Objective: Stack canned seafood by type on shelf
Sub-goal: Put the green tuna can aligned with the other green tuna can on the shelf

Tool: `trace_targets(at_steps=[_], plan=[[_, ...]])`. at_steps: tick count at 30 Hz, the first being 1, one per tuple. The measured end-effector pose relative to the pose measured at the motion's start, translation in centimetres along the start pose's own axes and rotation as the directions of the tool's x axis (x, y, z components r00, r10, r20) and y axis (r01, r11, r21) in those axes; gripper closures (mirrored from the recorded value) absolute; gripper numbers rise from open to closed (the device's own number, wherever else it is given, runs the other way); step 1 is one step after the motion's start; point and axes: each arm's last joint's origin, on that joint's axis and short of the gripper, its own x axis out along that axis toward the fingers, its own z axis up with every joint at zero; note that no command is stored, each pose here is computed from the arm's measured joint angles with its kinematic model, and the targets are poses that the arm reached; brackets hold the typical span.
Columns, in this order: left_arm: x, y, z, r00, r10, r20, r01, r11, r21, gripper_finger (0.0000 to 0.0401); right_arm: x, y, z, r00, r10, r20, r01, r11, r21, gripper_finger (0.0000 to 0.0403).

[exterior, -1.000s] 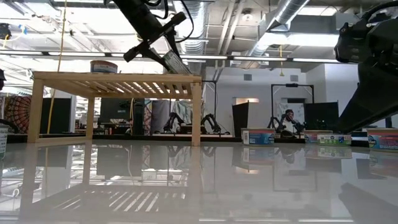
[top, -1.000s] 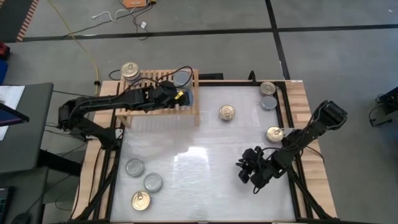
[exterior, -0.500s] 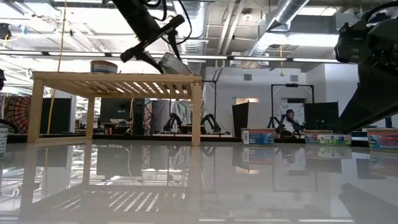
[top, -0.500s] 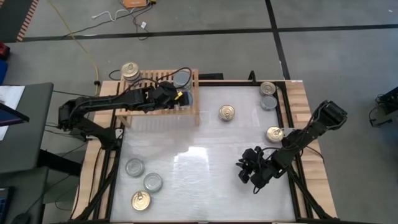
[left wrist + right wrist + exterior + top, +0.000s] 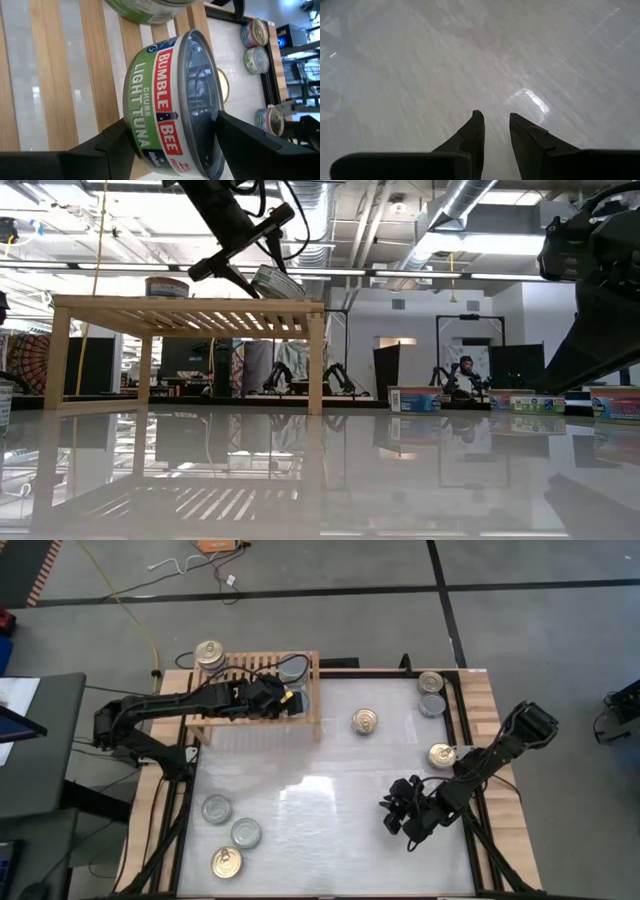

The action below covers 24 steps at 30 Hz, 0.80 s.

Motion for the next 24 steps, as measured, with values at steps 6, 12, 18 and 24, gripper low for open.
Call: trace_targets(at_steps=[6, 12, 18, 24], plan=[[-1.1, -0.5, 0.4, 0.998, 0.019, -0.053, -0.019, 1.0, 0.004, 0.015, 0.0, 0.0, 0.0, 1.0, 0.0, 0.0, 0.0, 1.0, 0.0, 0.0284], [-2.2, -0.6, 0.7, 0.994, 0.076, -0.084, -0.076, 0.997, 0.008, 0.015, 0.0, 0.0, 0.0, 1.0, 0.001, 0.0, -0.001, 1.0, 0.0, 0.0284], [-2.2, -0.1, 0.5, 0.986, 0.113, -0.122, -0.113, 0.994, 0.003, 0.015, 0.0, 0.0, 0.0, 1.0, 0.004, -0.001, -0.004, 1.0, 0.002, 0.0284], [-2.2, -0.1, 0.6, 0.989, 0.128, -0.078, -0.127, 0.992, 0.024, 0.015, 0.0, 0.1, 0.0, 1.0, 0.009, -0.006, -0.009, 1.0, 0.005, 0.0284]])
